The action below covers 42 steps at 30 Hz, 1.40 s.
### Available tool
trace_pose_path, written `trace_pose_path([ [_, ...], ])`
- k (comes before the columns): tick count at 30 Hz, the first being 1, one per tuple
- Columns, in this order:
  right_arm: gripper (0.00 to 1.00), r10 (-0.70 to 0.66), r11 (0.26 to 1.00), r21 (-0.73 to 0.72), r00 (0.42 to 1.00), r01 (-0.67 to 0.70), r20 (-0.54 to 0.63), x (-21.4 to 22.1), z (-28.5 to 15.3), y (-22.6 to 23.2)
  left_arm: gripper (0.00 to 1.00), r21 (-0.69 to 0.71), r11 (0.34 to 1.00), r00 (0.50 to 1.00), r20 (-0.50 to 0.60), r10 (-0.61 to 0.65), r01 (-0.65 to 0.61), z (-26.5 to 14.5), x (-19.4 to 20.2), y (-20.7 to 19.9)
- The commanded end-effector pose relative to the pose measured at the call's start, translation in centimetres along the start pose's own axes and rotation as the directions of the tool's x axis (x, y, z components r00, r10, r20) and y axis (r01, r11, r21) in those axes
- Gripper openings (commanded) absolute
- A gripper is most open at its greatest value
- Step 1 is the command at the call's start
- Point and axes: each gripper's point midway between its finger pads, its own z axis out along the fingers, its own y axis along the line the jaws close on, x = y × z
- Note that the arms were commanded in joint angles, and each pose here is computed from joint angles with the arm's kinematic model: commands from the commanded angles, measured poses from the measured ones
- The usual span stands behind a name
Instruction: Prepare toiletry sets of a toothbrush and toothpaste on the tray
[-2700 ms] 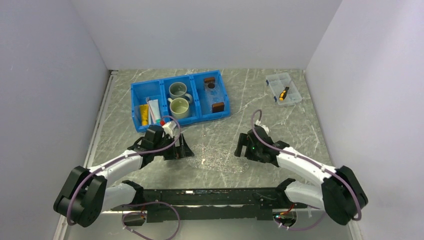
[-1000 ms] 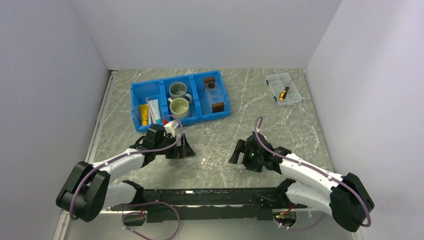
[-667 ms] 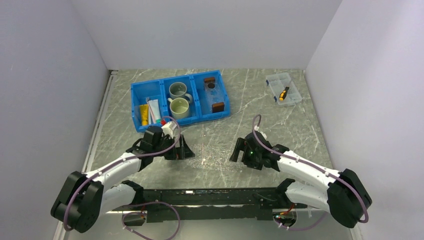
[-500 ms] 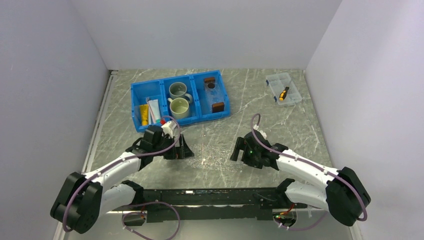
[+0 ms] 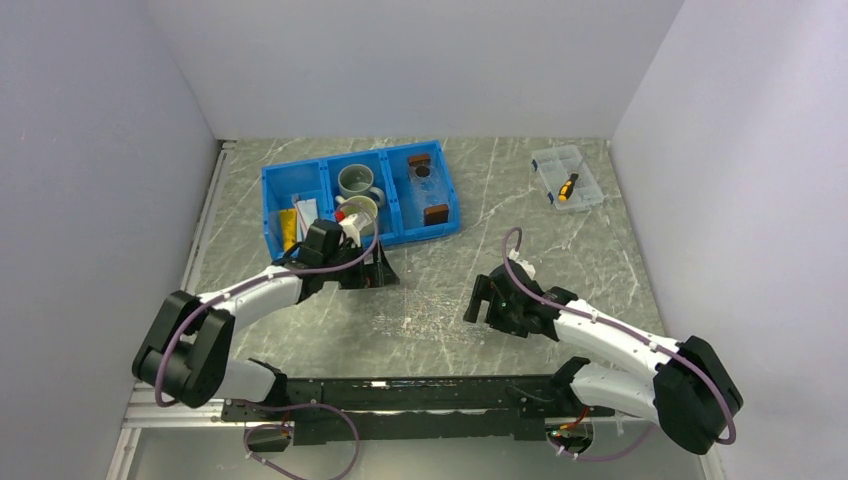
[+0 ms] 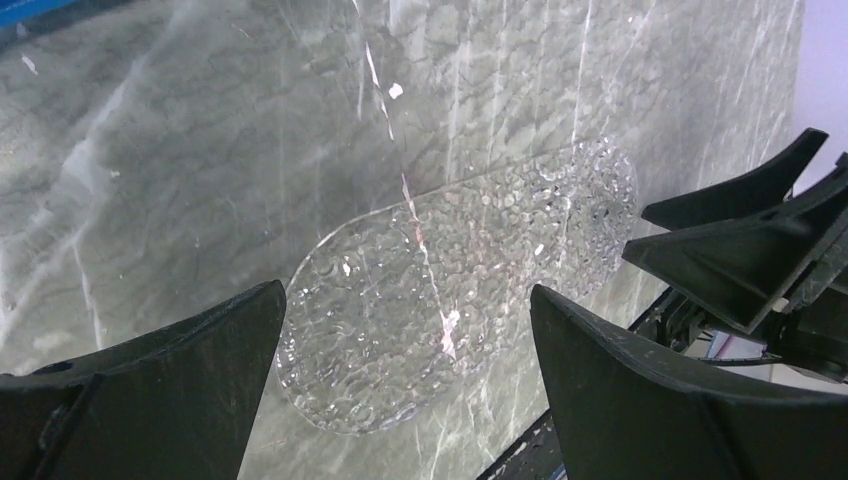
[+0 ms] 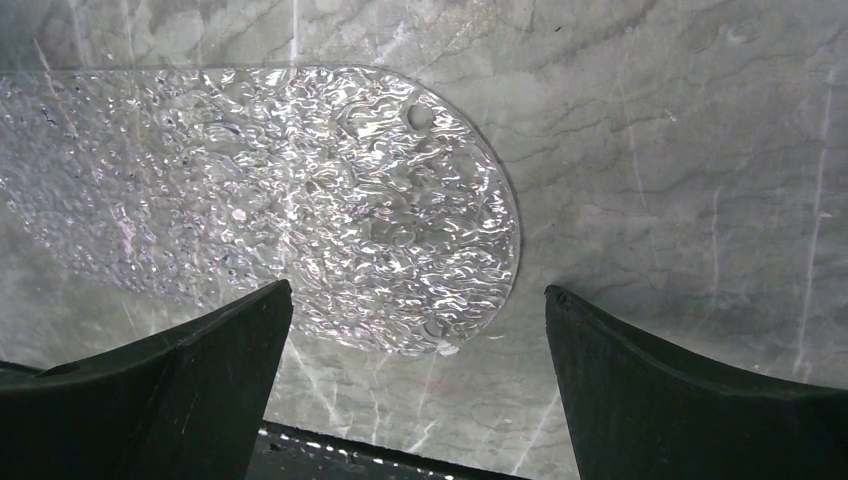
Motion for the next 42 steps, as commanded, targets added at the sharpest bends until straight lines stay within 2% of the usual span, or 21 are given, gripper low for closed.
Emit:
trace_pose_path([
  [1,1.0,-0.015,0.999,0.045,1.0,0.015,0.006,0.1,-0.2,-1.2,0.99,0.016,0.999,0.998,0.037,0.044,-0.045,0.9,-2.3,-0.8],
  [7,1.0,-0.013,0.999,0.04,1.0,0.013,0.001,0.3,-0.2,-1.3,0.99,0.006,1.0,1.0,0.008,0.028,-0.028,2.0,-2.0,-0.2],
  [18,1.0,-0.017,0.999,0.031,1.0,0.016,0.004,0.2,-0.2,-1.1,0.99,-0.003,1.0,0.998,-0.061,-0.011,0.01,3.1,1.5,1.8],
  [28,1.0,-0.019,0.999,0.029,1.0,0.019,-0.007,0.3,0.1,-1.0,0.99,-0.007,1.0,0.996,-0.087,-0.026,0.025,2.3,4.0,2.4],
  [42,1.0,-0.017,1.0,0.01,1.0,0.017,-0.012,0.4,0.2,-0.6,0.99,0.009,1.0,0.998,-0.067,0.0,0.001,0.4,4.4,1.5],
])
